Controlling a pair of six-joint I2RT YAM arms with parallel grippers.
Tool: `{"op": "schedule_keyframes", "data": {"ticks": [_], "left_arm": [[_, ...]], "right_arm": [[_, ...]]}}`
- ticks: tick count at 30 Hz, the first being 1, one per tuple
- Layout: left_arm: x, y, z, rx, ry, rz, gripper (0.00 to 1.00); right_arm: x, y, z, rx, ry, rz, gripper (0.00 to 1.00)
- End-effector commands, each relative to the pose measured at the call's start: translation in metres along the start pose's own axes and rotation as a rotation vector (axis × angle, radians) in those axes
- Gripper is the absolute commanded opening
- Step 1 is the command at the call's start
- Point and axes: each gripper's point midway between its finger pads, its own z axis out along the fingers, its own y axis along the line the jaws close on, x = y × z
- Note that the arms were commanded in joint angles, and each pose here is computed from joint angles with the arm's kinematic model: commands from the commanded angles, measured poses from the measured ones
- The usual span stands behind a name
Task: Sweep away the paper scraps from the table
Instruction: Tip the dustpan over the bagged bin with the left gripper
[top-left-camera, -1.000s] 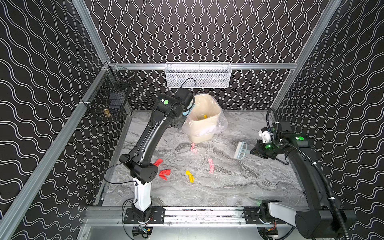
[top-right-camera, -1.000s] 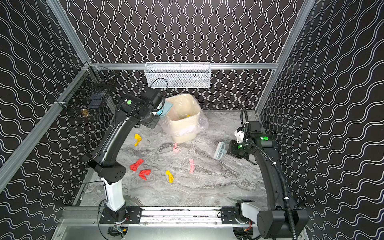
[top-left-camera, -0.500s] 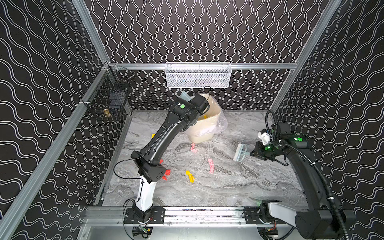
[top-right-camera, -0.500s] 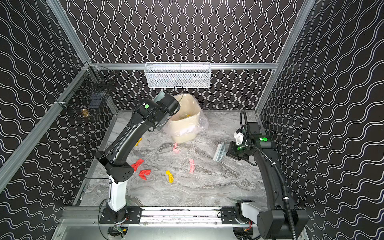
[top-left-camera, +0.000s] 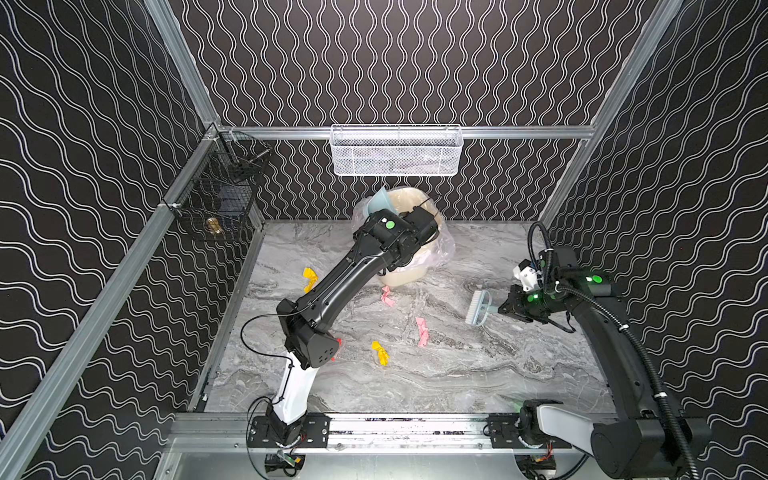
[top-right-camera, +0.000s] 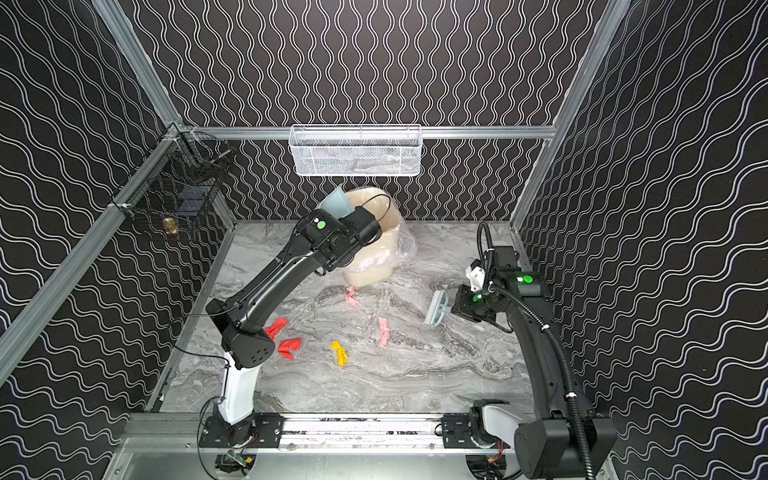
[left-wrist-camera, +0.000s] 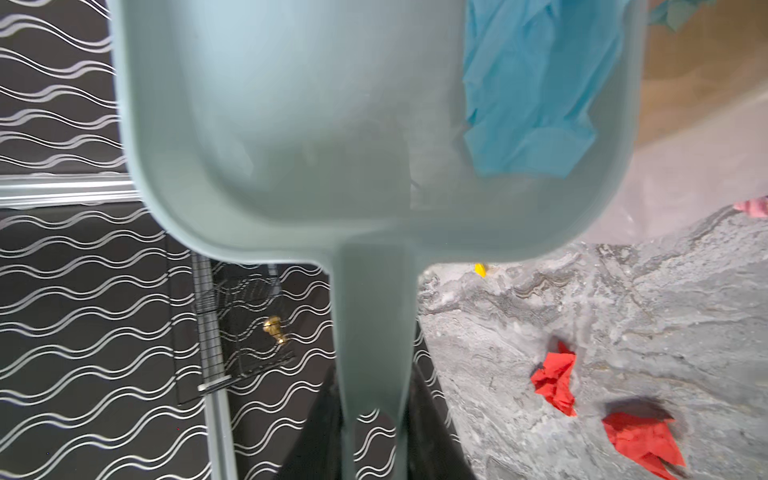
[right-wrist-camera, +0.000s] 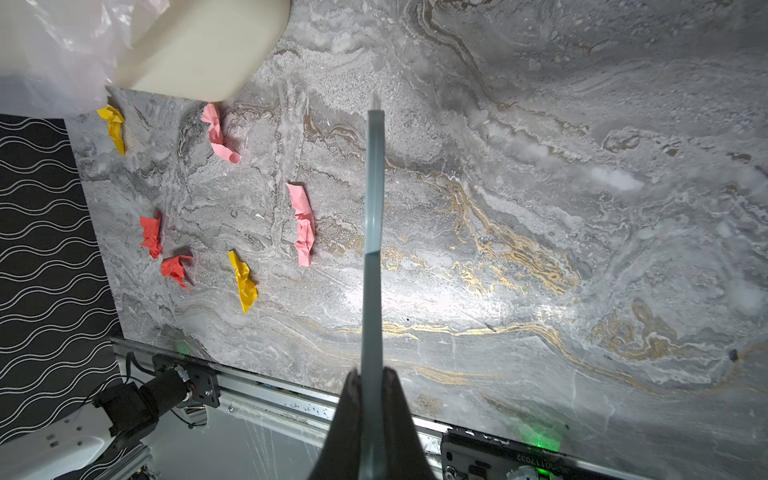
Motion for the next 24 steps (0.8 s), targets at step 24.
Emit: {"op": "schedule_keyframes", "data": {"ticks": [24], "left_arm": [[-0.011,0.018,-0.013,-0.291,0.032,0.291,0.00]], "right_arm": [[0.007,0.000,0.001,-0.014,-0.008,-0.010,0.00]]}}
